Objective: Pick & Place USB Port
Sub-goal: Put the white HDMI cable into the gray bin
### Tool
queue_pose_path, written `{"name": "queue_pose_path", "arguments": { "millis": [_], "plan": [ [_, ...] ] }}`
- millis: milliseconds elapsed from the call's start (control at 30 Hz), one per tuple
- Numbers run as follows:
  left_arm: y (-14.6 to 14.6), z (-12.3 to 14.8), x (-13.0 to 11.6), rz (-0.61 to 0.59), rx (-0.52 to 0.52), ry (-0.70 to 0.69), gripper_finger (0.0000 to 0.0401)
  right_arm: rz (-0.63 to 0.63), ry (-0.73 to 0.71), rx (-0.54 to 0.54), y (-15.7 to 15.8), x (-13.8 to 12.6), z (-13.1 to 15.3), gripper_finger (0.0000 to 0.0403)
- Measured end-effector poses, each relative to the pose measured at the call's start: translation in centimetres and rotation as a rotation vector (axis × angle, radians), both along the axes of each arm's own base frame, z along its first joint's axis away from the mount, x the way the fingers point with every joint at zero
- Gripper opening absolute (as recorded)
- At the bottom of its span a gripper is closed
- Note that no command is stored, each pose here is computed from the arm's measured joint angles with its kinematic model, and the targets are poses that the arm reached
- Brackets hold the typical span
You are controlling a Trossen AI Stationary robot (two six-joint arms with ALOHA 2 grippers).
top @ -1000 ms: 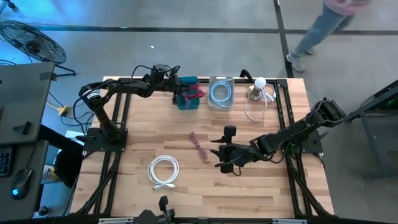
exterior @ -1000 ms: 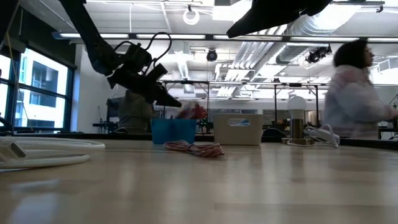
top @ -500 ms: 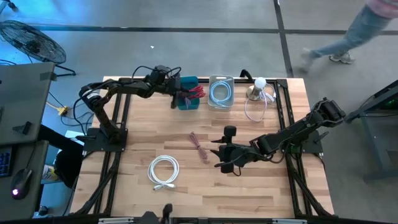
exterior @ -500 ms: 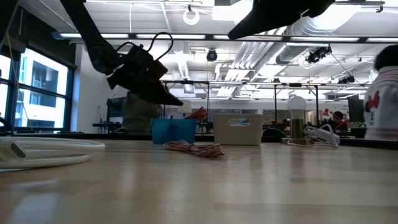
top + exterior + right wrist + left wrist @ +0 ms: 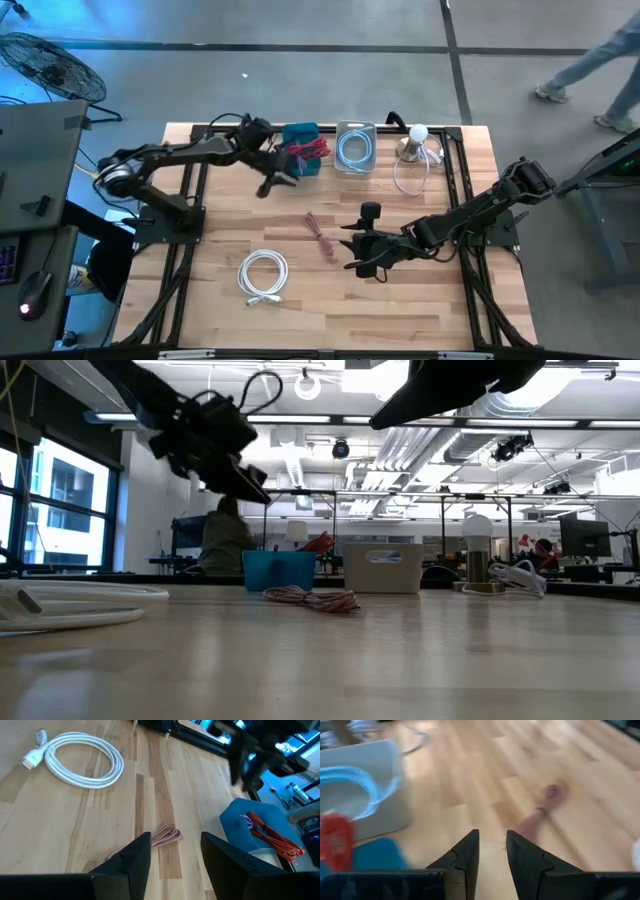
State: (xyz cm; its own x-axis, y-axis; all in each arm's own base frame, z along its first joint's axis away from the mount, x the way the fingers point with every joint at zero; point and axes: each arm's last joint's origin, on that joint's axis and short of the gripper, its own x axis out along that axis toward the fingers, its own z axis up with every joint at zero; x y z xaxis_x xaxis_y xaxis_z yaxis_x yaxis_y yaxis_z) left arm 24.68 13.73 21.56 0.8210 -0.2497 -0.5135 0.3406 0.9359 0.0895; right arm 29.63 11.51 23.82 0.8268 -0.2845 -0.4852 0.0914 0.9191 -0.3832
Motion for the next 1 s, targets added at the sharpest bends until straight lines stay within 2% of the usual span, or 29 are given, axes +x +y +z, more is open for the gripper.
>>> {"name": "queue_pose_path", "arguments": {
  "millis": [200,333,533,667,800,1000],
  "plan": [
    [-4.1,1.2,-0.9,-0.102,-0.035,0.103,0.0097,0.002,-0.004,0.004,0.0,0.0,0.0,0.0165],
    [-6.5,1.2,-0.9,-0.145,-0.018,0.189,0.0099,0.006,-0.007,0.009,0.0,0.1,0.1,0.0165],
    [-10.1,1.0,0.4,-0.237,-0.024,0.199,0.0147,0.02,-0.016,0.031,0.1,0.1,0.1,0.0165],
    [-12.4,0.9,0.8,-0.194,0.017,0.247,0.0196,0.036,-0.013,0.066,0.2,0.1,0.1,0.0165],
    [-14.4,0.3,0.3,-0.119,0.062,0.372,0.0233,0.063,-0.005,0.085,0.3,0.1,0.1,0.0165],
    [-17.6,-0.4,-1.1,-0.047,0.072,0.542,0.0249,0.068,-0.003,0.089,0.4,0.1,0.1,0.0165]
  ]
}}
